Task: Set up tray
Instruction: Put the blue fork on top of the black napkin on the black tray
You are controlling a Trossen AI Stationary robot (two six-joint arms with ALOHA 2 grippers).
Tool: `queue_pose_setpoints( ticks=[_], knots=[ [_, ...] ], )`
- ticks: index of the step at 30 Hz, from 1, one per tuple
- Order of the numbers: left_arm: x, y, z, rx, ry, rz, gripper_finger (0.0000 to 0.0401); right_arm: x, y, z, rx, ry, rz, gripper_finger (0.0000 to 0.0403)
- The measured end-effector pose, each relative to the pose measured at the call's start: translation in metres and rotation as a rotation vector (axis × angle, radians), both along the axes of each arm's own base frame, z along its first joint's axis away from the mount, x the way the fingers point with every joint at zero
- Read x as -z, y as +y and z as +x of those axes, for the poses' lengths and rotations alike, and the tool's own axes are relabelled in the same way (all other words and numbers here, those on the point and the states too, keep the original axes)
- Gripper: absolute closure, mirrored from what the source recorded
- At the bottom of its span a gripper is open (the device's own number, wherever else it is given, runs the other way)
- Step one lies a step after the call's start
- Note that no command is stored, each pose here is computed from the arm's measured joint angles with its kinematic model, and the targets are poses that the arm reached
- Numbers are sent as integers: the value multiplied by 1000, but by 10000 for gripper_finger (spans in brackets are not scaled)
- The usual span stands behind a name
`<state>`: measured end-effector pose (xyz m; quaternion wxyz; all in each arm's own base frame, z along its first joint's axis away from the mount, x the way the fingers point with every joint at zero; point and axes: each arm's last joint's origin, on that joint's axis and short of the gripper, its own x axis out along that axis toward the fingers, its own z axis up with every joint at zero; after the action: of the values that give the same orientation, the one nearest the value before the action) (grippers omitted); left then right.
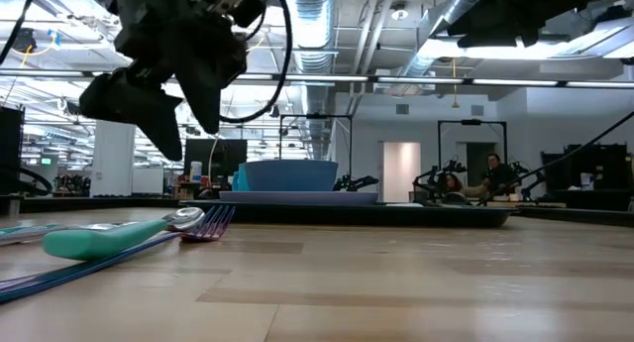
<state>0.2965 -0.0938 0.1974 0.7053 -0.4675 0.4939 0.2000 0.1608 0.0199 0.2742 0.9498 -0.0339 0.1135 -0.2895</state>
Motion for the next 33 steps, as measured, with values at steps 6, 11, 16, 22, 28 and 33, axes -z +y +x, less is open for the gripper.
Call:
queue_pose_setpoints(
  ticks=[6, 11, 16, 22, 28, 33],
  knots=[
    [1, 0, 0, 37, -5, 6, 199, 0, 0, 0, 3, -8, 11, 128],
    [2, 1, 1, 5, -6, 29, 199, 0, 0, 0, 3, -8, 12, 128],
    [10, -1, 4, -75, 28, -7, 199, 0, 0, 0, 3, -8, 12, 128],
    [15, -4, 7, -60, 45, -57, 199, 1, 0, 0, 1, -4, 12, 128],
    [23, -9, 8, -20, 101, -150, 199, 1, 0, 1, 1, -5, 13, 128],
    [27, -10, 11, -18, 102, -163, 199, 1, 0, 1, 1, -4, 13, 128]
  ],
)
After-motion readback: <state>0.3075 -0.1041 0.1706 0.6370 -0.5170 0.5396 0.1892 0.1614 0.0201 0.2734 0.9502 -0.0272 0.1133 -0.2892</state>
